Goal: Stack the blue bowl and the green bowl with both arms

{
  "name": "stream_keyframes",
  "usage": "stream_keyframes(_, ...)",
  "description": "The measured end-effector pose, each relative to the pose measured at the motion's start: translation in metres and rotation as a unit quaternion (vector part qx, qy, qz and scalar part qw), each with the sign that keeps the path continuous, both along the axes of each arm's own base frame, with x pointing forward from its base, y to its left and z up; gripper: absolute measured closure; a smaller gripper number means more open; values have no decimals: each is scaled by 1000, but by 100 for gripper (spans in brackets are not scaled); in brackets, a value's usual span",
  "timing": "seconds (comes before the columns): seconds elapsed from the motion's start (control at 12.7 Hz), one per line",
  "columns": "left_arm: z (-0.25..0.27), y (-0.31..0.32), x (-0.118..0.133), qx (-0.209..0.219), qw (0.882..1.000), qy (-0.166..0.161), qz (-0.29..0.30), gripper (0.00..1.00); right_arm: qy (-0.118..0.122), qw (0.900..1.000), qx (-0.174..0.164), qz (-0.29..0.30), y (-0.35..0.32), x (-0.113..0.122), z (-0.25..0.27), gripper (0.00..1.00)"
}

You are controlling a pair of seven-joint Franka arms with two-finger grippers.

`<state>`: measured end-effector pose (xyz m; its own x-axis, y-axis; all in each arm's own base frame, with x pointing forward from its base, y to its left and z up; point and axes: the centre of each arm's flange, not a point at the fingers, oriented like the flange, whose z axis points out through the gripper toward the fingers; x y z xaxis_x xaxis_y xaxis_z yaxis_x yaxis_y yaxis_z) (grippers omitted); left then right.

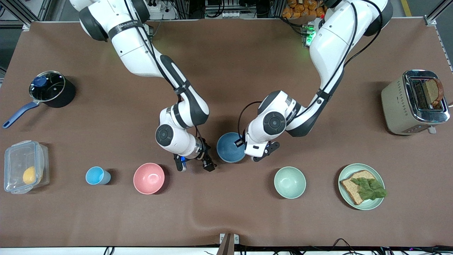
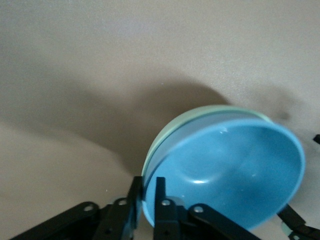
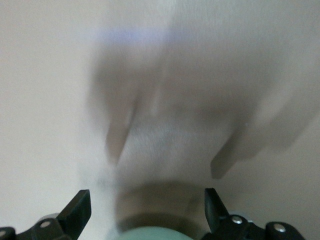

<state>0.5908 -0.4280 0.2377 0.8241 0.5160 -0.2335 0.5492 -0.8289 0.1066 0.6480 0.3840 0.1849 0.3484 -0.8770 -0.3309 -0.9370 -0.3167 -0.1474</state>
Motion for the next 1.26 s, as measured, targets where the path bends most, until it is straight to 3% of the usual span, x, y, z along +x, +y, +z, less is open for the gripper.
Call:
stream_keyframes(0.32, 15, 2, 9, -1, 1000, -23, -1, 35, -14, 1000, -16, 22, -15, 11, 6, 0)
stream_keyframes(0.55, 76, 19, 25, 6, 998, -58, 4, 1, 9, 999, -25, 46, -44, 23, 22, 0)
stream_keyframes(0.87, 201, 94, 32, 89, 992, -91, -13, 0, 34, 996, -26, 84, -83, 33, 58, 0)
stream_keyframes(1.03, 256, 140, 23, 130, 985, -86, -68, 0, 32, 993, -26, 111, -104, 38, 81, 0)
stream_keyframes(1.26, 343, 216, -1, 154, 971, -84, -161, 0, 32, 985, -33, 169, -148, 43, 123, 0)
